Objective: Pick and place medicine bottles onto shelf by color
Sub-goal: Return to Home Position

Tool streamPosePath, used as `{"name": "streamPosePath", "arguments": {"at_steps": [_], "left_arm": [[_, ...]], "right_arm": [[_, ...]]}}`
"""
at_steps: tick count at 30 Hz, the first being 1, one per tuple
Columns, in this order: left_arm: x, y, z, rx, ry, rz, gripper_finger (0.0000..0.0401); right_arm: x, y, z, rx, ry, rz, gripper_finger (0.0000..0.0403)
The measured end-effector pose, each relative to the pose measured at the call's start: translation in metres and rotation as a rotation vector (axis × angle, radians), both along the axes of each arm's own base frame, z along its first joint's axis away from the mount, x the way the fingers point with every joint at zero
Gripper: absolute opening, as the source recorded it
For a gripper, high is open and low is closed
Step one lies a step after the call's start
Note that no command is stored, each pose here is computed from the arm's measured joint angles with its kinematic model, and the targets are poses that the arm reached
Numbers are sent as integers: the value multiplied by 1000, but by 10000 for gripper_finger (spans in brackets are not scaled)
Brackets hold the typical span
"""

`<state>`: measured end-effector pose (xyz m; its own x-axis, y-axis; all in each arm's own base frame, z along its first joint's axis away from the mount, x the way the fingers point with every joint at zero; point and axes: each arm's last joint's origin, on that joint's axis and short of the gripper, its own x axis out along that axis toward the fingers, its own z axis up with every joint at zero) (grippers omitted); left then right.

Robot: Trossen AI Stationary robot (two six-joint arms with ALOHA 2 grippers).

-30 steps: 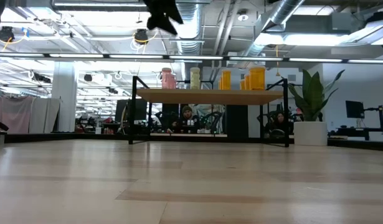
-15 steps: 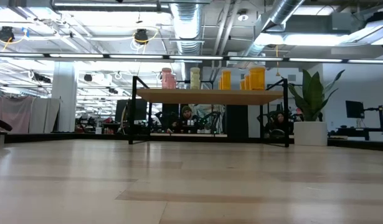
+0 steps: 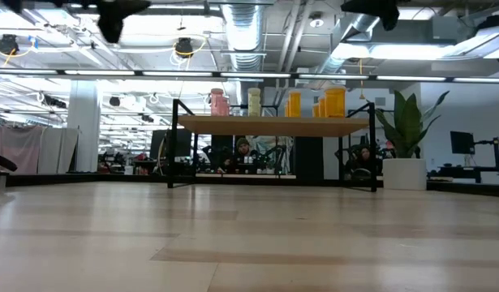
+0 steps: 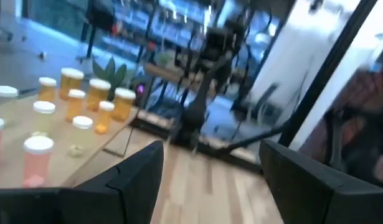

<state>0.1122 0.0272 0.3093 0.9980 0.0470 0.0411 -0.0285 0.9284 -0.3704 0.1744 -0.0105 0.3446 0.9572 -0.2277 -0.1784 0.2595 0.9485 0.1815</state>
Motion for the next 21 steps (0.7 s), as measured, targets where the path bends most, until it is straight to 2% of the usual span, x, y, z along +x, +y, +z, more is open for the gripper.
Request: {"name": "streamPosePath", "arguments": {"at_steps": [2,5,8,9,14,21], "left_arm": [[-14,-3,-8,-18,-58,33,252],[-29,-6,-21,-7,-166,94,251],[-35,-6,-41,-9,-213,142,251],[-35,-6,-46,-8,-230,153,251],[-32,-4,-76,-13,-282,178,235],[-25,-3,-100,-14,-253,156,154]], "right_arm": [[-5,2,1,-23,-3,16,171],[-18,5,3,-84,-45,46,104],[-30,5,-11,-92,-96,70,25],[-35,5,-17,-90,-122,71,15],[-56,1,-59,-11,-257,27,14],[-78,-3,-108,123,-355,-23,7]]}}
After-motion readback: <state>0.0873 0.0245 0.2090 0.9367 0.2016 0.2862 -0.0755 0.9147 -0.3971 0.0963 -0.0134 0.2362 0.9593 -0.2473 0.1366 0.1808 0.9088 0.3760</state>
